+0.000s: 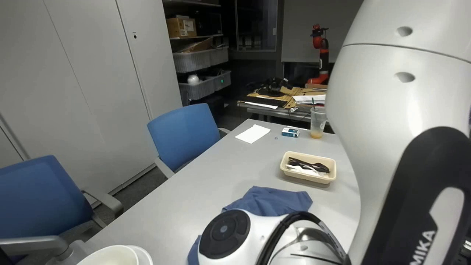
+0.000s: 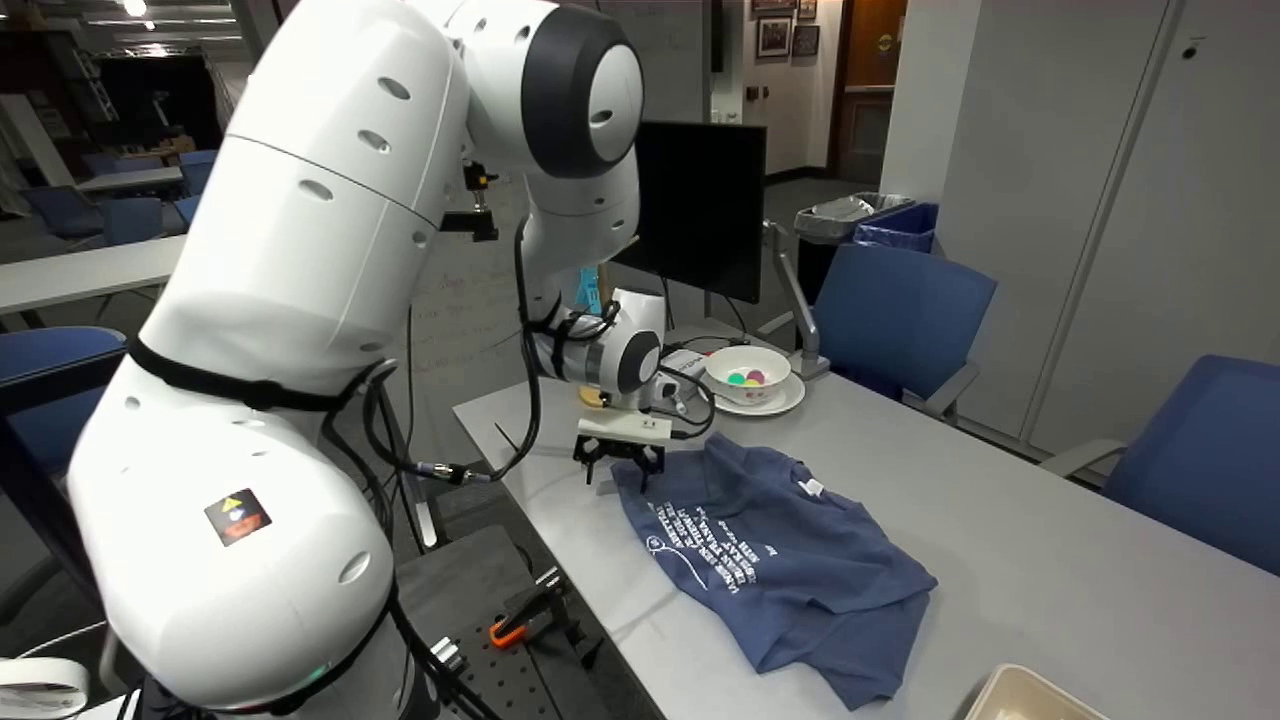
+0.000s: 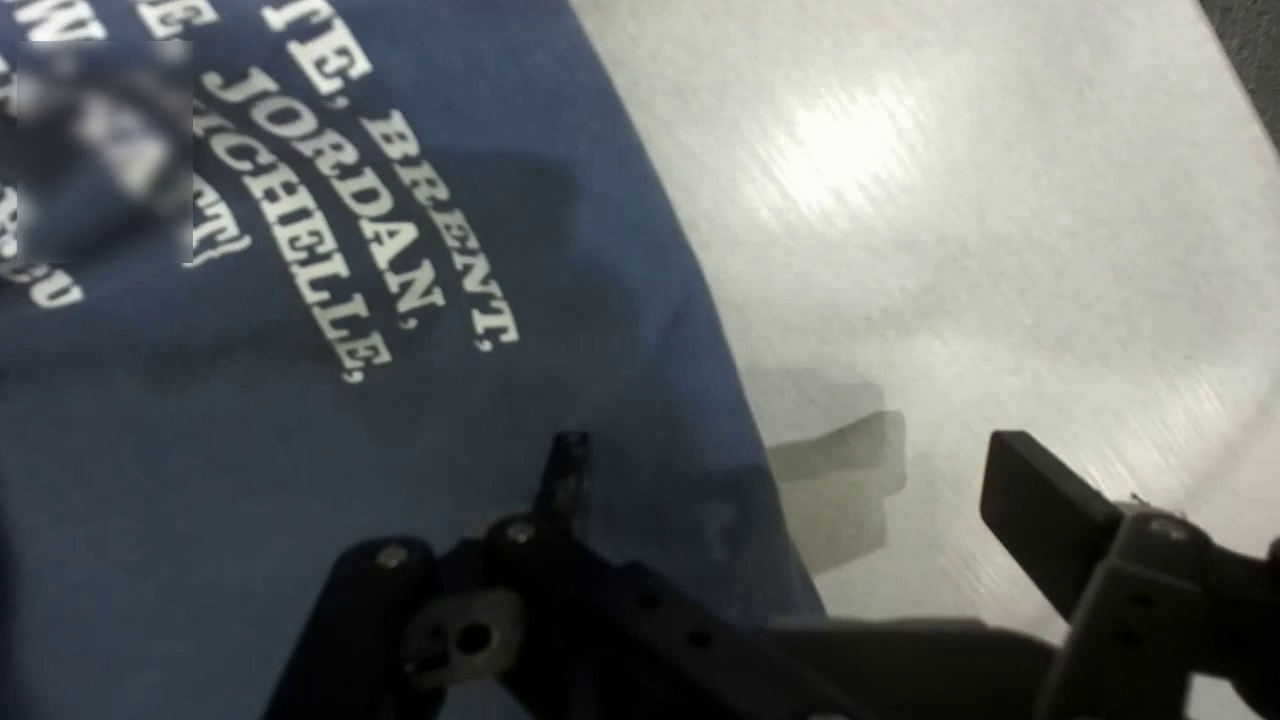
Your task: Fold the blue cloth in half
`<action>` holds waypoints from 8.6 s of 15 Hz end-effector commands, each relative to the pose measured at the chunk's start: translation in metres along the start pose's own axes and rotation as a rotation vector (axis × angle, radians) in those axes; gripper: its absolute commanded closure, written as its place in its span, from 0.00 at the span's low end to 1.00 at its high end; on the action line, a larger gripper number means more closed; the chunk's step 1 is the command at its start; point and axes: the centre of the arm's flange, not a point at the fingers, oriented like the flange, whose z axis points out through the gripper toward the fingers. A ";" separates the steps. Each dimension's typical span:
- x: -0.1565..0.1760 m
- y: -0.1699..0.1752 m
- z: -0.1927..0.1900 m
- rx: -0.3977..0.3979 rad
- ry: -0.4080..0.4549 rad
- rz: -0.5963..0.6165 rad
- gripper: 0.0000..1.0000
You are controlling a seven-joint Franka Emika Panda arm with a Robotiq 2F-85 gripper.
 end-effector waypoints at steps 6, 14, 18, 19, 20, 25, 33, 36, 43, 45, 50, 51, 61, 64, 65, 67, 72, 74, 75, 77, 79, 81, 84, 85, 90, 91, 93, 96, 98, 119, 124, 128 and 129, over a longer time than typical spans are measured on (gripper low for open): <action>0.023 -0.020 -0.024 -0.032 -0.018 -0.076 0.00; 0.024 -0.003 0.004 -0.134 0.014 -0.180 0.00; 0.033 -0.010 0.007 -0.145 0.065 -0.213 0.00; 0.035 -0.011 0.009 -0.140 0.075 -0.209 0.09; 0.035 -0.011 0.009 -0.136 0.080 -0.206 0.28; 0.029 -0.001 0.006 -0.135 0.084 -0.182 0.66; 0.027 0.003 -0.025 -0.161 0.137 -0.137 0.99; 0.027 0.000 -0.063 -0.225 0.212 -0.113 0.99; -0.029 0.004 -0.180 -0.483 0.393 0.077 0.99; -0.061 0.007 -0.199 -0.549 0.409 0.164 0.99; -0.149 0.033 -0.207 -0.685 0.378 0.401 0.99; -0.163 0.041 -0.204 -0.718 0.350 0.447 0.99; -0.227 0.034 -0.128 -0.627 0.098 0.734 0.61; -0.223 0.032 -0.126 -0.608 0.081 0.765 0.39; -0.218 0.030 -0.128 -0.603 0.087 0.756 0.30; -0.203 0.025 -0.130 -0.531 0.138 0.714 0.16; -0.162 0.025 -0.139 -0.364 0.238 0.548 0.00; -0.154 0.033 -0.139 -0.318 0.230 0.481 0.00; -0.150 0.038 -0.139 -0.298 0.217 0.459 0.00; -0.143 0.047 -0.138 -0.251 0.187 0.425 0.00; -0.150 0.032 -0.116 -0.277 0.201 0.453 0.00; -0.147 0.034 -0.113 -0.269 0.194 0.447 0.00; -0.148 0.033 -0.113 -0.269 0.193 0.448 0.00; -0.148 0.033 -0.113 -0.269 0.193 0.448 0.00; -0.146 0.089 -0.126 -0.384 0.177 0.427 0.00; -0.146 0.100 -0.131 -0.398 0.175 0.422 0.00; -0.145 0.122 -0.135 -0.406 0.183 0.425 0.00; -0.141 0.143 -0.127 -0.365 0.207 0.462 0.00; -0.141 0.151 -0.114 -0.317 0.209 0.497 0.00; -0.112 0.179 -0.062 -0.247 0.144 0.397 0.75; -0.113 0.179 -0.072 -0.274 0.117 0.397 1.00; -0.123 0.185 -0.093 -0.381 0.024 0.362 0.98; -0.128 0.188 -0.102 -0.420 -0.008 0.355 0.98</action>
